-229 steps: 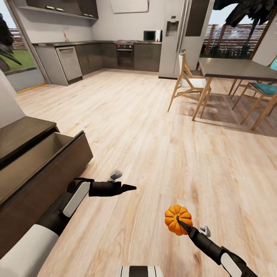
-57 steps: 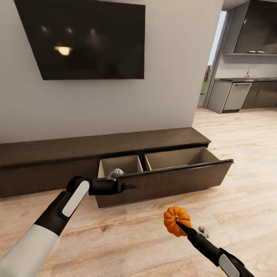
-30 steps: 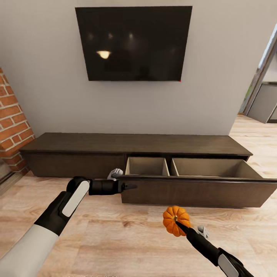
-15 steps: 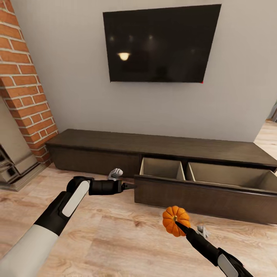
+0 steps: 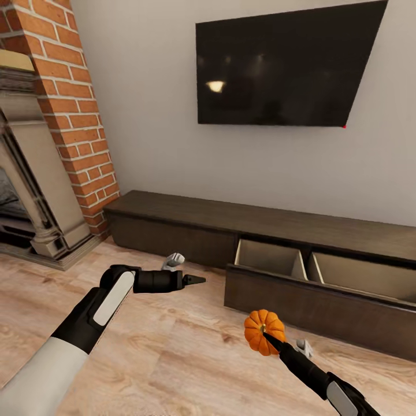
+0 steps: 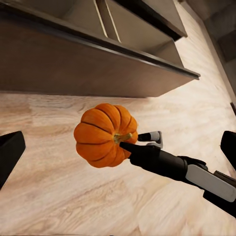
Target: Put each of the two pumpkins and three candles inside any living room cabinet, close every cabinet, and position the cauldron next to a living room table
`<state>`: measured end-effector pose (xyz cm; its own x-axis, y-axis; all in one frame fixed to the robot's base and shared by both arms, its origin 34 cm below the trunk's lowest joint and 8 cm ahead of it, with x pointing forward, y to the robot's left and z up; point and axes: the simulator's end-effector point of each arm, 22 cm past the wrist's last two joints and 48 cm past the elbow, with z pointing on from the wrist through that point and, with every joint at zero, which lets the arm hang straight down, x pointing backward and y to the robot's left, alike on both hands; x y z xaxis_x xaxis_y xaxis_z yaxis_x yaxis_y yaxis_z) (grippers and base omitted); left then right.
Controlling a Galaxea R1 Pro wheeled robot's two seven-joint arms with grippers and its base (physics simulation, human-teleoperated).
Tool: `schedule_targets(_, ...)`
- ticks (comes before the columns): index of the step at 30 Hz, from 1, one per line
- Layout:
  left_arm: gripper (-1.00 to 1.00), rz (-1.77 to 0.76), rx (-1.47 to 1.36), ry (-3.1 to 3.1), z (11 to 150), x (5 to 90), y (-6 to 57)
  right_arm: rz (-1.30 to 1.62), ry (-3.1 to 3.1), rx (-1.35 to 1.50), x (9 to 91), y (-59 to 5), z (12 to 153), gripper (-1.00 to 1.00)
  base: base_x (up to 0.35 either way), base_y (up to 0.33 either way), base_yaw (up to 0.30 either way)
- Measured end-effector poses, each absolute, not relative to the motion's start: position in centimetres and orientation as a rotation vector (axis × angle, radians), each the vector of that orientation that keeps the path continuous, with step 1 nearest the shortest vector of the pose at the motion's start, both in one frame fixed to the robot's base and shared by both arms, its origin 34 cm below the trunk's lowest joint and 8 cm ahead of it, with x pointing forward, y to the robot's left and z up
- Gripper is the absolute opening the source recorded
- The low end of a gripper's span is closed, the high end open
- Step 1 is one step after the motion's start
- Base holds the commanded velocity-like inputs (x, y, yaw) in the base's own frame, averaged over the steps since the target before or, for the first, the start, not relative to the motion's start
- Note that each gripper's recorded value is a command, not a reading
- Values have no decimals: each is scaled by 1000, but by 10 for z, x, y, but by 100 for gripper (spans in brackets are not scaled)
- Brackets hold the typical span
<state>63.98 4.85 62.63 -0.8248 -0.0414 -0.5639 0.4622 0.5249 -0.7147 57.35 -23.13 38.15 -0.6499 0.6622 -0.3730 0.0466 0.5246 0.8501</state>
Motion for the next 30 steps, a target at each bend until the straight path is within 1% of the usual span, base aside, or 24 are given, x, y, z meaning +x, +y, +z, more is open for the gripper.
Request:
schedule_targets(22, 100, -1272, 344, 2234, 632, 639, 48, 1117, 2057, 571, 575, -232, 385, -100, 2, 282, 277)
schedule_targets(30, 100, -1271, 346, 2232, 633, 639, 48, 1117, 2057, 569, 575, -232, 386, -100, 158, 274, 164)
